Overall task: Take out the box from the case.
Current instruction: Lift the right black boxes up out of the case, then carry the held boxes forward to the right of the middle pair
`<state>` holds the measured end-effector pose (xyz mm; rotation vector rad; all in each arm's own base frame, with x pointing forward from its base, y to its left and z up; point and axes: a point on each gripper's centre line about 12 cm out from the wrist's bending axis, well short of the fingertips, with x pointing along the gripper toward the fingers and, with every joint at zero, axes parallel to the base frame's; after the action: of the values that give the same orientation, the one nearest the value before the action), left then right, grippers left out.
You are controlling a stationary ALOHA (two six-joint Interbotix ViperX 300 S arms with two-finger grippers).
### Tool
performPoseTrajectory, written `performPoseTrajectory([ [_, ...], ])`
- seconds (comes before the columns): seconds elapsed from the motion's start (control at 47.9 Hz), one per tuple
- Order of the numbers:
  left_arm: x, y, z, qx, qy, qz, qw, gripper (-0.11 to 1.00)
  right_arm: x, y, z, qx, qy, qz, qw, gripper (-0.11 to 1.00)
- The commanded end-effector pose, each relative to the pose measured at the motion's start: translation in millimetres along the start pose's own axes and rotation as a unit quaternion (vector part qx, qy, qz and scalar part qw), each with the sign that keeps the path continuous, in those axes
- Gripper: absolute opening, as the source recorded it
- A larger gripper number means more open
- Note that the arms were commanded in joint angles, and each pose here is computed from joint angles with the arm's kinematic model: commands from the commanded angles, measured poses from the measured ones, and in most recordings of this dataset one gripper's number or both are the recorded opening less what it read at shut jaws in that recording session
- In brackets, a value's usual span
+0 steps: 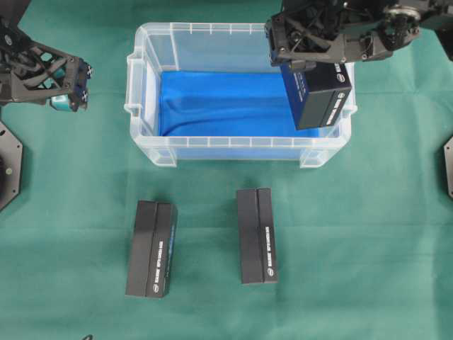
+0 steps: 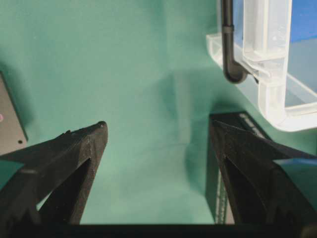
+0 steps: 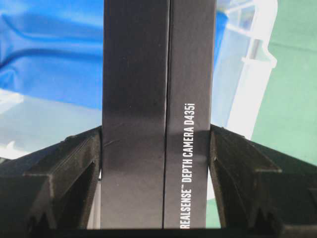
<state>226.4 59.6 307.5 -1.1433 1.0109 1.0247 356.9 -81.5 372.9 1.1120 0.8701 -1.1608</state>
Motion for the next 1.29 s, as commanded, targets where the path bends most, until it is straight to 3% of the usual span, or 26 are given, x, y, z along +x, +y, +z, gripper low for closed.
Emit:
performPoseTrajectory([
  [0.0,-7.0,-2.2,0.0,0.001,-0.003,-0.014,0.9999,0.87,-19.7,-1.6,3.7,0.003,-0.008,0.027,0.9996,0.67],
  [0.688,-6.6,-1.8,-0.2,0.001,-0.002,-0.012,0.9999,0.87,-21.0,0.0,-1.9,-0.004,-0.007,0.03,0.9995,0.67],
  [0.897,-6.6,-1.4,-0.3,0.003,-0.002,-0.011,0.9999,0.87,-24.1,0.1,-23.2,-0.021,-0.001,0.019,0.9996,0.67],
  [1.272,-6.6,-1.4,-0.1,0.003,-0.003,-0.011,0.9999,0.87,-36.6,-2.4,-85.6,-0.026,-0.004,-0.004,0.9996,0.67],
])
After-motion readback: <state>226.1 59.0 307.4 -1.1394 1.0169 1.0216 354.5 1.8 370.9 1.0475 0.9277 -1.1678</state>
